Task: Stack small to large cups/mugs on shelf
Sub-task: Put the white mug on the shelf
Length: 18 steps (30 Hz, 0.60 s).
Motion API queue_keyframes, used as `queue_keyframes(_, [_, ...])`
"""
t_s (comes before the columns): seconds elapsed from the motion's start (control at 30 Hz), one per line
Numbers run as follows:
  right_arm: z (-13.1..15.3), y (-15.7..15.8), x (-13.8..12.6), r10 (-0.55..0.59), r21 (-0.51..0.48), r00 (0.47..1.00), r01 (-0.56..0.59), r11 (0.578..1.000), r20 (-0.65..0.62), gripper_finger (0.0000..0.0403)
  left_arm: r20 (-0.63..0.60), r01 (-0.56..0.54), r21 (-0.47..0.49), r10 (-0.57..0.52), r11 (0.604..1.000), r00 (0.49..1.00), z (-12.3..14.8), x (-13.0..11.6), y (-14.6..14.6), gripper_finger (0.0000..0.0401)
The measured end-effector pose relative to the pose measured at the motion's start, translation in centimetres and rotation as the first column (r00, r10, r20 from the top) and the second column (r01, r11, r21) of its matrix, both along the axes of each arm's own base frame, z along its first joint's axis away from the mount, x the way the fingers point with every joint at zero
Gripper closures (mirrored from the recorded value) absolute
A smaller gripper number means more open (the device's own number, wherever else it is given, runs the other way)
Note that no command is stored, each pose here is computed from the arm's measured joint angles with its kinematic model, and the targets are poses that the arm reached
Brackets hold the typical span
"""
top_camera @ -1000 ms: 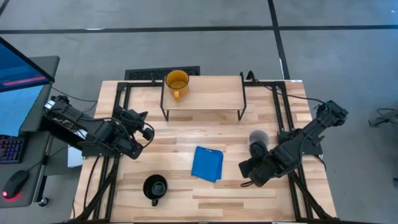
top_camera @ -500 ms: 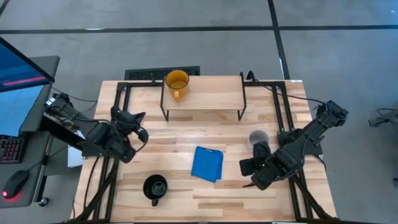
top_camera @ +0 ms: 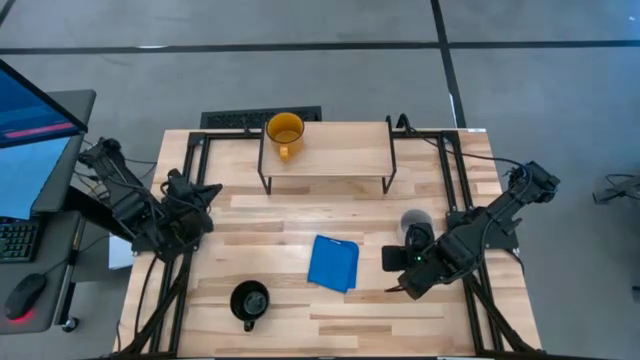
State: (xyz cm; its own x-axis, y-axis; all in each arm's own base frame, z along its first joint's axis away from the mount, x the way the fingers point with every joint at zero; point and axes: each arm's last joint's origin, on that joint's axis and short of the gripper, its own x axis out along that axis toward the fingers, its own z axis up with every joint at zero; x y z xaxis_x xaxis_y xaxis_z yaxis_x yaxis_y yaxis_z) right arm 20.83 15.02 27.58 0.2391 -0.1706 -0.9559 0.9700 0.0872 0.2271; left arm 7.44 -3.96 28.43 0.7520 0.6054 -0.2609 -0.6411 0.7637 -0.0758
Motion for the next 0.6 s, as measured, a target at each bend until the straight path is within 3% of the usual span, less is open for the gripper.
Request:
queue_keyframes(0.37, [-0.2, -1.2, -0.1, -0.094, 0.023, 0.989, 0.098, 0.995, -0.117, 0.0276, -0.002, 0.014, -0.032, -0.014, 0.999, 1.000, -1.9, -0.9, 0.9, 0.0401])
queue_keyframes(0.6, [-2.4, -0.5, 0.8, -0.129, -0.028, 0.963, 0.126, 0.992, -0.237, 0.0276, -0.023, 0.022, -0.028, -0.022, 0.999, 0.999, -1.9, -0.9, 0.9, 0.0401])
